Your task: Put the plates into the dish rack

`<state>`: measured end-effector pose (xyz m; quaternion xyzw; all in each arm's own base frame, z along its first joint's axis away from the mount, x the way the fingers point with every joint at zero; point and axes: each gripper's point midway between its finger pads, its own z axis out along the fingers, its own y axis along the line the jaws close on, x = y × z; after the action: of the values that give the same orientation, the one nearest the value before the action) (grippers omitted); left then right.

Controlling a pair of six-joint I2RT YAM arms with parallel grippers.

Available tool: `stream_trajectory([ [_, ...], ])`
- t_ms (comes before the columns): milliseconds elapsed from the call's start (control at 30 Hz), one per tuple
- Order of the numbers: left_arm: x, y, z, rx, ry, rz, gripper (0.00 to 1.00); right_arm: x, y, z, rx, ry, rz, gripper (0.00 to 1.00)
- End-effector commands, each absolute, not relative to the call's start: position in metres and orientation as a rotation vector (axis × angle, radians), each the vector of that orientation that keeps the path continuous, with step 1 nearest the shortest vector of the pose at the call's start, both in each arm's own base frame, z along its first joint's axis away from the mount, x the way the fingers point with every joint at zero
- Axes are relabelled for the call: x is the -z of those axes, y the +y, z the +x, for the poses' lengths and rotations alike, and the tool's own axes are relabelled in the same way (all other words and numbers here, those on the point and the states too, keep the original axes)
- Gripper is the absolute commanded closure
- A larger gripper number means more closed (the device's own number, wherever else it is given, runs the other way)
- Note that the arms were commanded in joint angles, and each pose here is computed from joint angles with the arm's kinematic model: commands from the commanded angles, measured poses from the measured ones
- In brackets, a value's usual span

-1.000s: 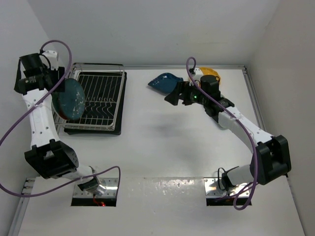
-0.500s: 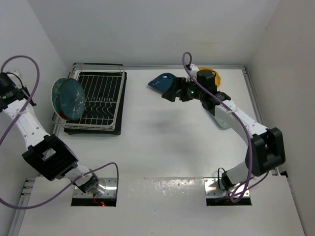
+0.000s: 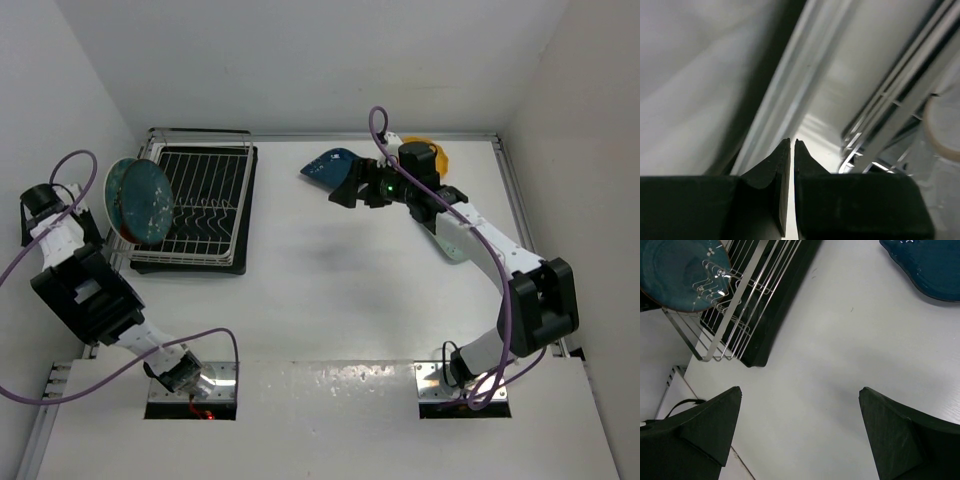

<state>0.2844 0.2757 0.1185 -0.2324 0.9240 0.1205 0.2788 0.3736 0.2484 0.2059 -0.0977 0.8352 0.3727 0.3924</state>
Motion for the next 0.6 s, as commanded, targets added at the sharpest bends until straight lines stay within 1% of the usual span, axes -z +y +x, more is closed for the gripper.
stream_trajectory([
  [0, -0.125, 0.259, 0.299, -0.189, 2.398, -0.572, 0.88, -0.227, 0.246, 0.373, -0.918, 2.048, -0.274, 0.0],
  [267, -0.116, 0.223, 0.307, -0.052, 2.402, -0.474, 0.88, -0.224, 0.242, 0.371, -0.906, 2.049, -0.276, 0.0],
  [567, -0.137, 0.218, 0.3, -0.089, 2.38, -0.424, 0.88, -0.22, 0.231, 0.372, -0.897, 2.052, -0.234, 0.0],
])
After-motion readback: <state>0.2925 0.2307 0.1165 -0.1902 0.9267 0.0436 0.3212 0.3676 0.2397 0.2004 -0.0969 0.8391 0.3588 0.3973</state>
